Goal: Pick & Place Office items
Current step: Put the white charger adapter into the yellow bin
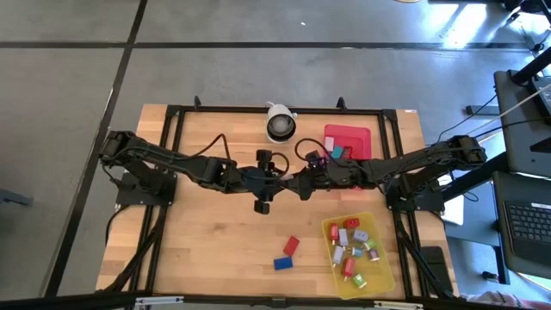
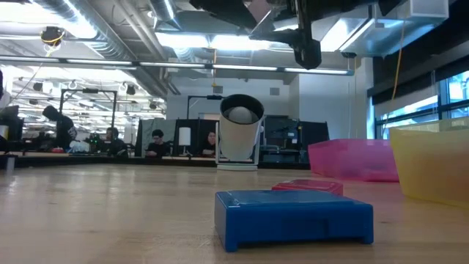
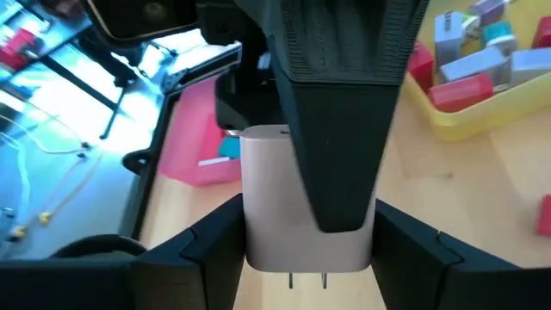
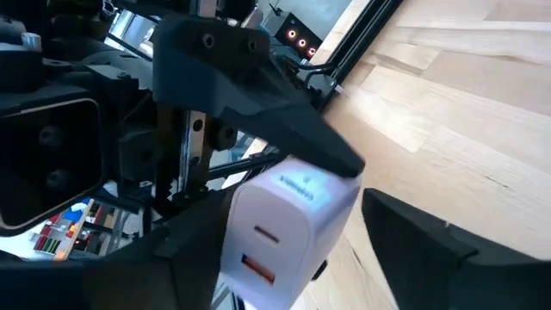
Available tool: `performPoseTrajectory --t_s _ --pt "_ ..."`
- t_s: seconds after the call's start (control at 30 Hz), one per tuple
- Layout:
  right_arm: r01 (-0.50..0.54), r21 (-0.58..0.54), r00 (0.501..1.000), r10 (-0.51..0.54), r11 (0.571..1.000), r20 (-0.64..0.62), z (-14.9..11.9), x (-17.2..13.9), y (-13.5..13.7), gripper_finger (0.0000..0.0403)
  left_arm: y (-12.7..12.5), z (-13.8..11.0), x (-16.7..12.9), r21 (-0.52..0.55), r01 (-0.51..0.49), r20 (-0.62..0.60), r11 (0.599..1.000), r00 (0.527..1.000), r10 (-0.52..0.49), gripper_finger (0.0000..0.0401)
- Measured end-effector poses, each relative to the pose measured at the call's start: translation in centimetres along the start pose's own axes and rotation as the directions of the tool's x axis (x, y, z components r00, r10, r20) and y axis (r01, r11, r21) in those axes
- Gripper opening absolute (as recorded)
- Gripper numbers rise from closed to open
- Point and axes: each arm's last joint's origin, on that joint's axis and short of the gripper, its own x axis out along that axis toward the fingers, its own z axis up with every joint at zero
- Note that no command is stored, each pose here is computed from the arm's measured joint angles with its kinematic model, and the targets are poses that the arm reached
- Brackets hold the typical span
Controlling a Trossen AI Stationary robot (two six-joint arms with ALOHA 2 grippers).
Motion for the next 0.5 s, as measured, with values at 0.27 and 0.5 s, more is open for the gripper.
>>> performPoseTrajectory --t_s 0.27,0.5 --pt "0.005 0.032 1.0 -0.005 0.999 -0.011 -0.08 0.01 -0.07 0.0157 0.05 0.23 -0.01 0.036 -0.012 0.021 0.999 1.0 0.011 0.0217" --pt "0.006 0.073 1.0 -0.005 0.997 -0.007 -0.06 0.01 -0.06 0.0118 0.06 0.21 -0.03 0.037 -0.013 0.018 0.999 1.0 0.012 0.022"
